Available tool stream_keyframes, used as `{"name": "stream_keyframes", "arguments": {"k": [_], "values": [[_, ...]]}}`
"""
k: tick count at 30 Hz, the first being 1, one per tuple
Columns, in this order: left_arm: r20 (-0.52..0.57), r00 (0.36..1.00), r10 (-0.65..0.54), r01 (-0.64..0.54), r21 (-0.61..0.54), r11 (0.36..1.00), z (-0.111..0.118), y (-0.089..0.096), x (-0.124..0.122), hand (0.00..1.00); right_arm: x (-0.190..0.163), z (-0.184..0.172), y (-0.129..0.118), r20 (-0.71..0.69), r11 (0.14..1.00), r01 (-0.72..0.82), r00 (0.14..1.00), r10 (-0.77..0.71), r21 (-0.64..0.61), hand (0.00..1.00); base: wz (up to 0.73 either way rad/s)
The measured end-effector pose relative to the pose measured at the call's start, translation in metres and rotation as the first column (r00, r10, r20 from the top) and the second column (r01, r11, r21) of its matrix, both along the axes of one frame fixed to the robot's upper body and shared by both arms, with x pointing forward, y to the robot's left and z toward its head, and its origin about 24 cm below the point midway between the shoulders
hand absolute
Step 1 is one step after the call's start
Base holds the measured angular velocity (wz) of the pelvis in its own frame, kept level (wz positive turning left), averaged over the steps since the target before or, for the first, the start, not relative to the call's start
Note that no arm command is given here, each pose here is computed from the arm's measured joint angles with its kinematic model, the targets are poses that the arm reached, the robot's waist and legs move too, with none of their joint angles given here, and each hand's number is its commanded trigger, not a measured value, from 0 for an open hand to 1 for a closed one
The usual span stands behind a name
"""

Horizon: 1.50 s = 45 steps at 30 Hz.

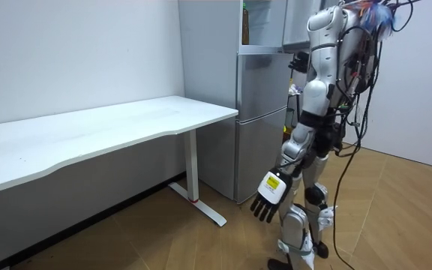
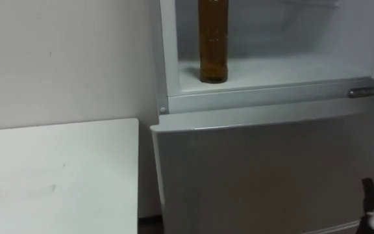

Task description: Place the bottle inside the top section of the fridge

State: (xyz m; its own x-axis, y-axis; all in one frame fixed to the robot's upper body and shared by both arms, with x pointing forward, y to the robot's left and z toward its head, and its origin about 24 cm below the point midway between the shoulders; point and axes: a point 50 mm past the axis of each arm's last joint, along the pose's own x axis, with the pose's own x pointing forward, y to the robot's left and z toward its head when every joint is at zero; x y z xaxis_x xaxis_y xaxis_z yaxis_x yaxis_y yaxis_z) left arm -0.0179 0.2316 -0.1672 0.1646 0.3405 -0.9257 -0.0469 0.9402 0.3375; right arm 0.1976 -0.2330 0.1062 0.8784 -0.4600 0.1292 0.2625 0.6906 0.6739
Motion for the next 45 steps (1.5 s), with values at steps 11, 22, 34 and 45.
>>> {"name": "stream_keyframes", "arguments": {"k": [11,22,34,45], "values": [[0.014,1.0,-0.014,0.014,0.003,1.0,0.0,0.001,0.009,0.0,0.01,0.003,0.026,0.001,0.963,-0.172,0.984,0.176,-0.206,0.0,0.04],[-0.049,0.999,-0.013,0.013,0.0,1.0,-0.001,0.004,0.003,0.0,0.014,-0.013,0.031,-0.073,0.897,-0.264,0.964,0.255,-0.356,0.0,0.01],[-0.113,0.993,-0.035,0.035,-0.001,0.999,0.002,0.017,0.009,0.0,-0.031,-0.172,0.048,-0.735,0.616,-0.784,0.462,0.496,-0.077,0.0,0.07],[-0.119,0.993,0.013,-0.01,0.026,1.0,0.004,0.023,0.011,0.0,-0.062,-0.21,0.015,-0.856,0.69,-0.722,0.325,0.401,0.049,0.0,0.09]]}}
